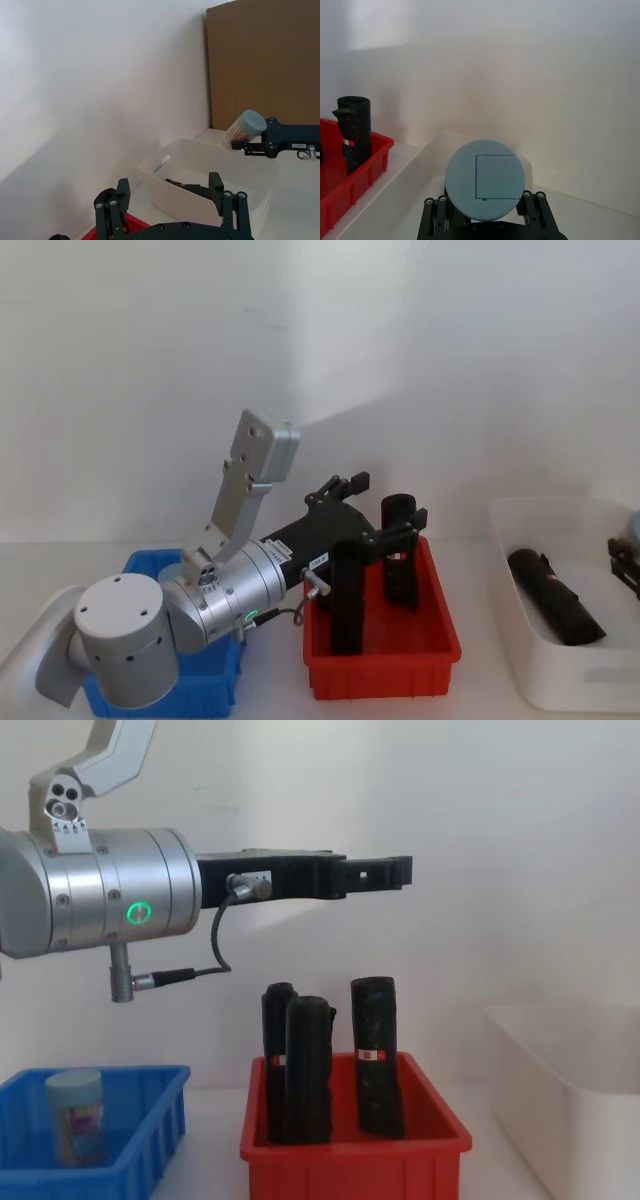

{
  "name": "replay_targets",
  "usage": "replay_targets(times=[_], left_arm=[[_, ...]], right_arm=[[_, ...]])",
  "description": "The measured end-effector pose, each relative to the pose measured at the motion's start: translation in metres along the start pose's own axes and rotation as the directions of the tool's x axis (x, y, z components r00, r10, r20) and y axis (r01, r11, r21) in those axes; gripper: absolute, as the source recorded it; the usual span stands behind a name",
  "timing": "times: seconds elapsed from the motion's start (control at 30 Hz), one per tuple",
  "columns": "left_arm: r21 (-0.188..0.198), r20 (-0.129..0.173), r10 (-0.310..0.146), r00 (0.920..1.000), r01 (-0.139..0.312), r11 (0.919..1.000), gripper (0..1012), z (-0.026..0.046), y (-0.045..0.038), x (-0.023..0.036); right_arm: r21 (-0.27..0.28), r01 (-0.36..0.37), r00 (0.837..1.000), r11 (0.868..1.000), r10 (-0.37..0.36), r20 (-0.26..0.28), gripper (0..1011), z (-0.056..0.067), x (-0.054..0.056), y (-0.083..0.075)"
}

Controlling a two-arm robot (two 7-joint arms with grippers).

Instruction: Pick the cotton swabs from the blue box and place them into the white box.

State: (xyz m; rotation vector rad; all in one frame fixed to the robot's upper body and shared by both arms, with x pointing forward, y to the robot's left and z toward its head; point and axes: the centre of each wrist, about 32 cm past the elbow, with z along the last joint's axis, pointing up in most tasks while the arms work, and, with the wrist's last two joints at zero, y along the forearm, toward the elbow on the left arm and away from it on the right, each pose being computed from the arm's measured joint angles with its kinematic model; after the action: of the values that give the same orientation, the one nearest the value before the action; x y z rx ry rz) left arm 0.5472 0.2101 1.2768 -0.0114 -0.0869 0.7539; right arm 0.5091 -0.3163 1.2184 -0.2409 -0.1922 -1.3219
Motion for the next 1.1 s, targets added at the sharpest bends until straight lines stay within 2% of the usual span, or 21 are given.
replay_targets(times=[0.2, 0.23, 0.5, 0.87, 1.1], left_arm=[[0.0, 0.0, 0.0, 1.0, 0.0, 1.0, 1000, 0.0, 0.0, 0.0], [0.0, 0.0, 0.0, 1.0, 0.0, 1.0, 1000, 0.0, 0.0, 0.0], [0.0, 0.0, 0.0, 1.0, 0.0, 1.0, 999, 0.0, 0.0, 0.0], [0.0, 0.0, 0.0, 1.0, 0.0, 1.0, 1000, 0.0, 0.0, 0.0], [0.0, 0.0, 0.0, 1.0, 0.0, 1.0, 1000, 0.0, 0.0, 0.0]], right_arm=[[-0.045, 0.041, 0.999, 0.998, -0.042, -0.021, 660, -0.011, 0.006, -0.003], [-0.066, 0.05, 0.998, 0.997, -0.052, -0.03, 660, -0.016, 0.009, -0.003], [-0.104, 0.031, 0.998, 0.994, -0.036, -0.045, 660, -0.025, 0.02, 0.003], [-0.08, -0.056, 0.998, 0.995, 0.054, -0.026, 660, -0.021, 0.03, 0.021], [-0.055, -0.146, 0.989, 0.988, 0.146, -0.01, 660, -0.013, 0.032, 0.038]])
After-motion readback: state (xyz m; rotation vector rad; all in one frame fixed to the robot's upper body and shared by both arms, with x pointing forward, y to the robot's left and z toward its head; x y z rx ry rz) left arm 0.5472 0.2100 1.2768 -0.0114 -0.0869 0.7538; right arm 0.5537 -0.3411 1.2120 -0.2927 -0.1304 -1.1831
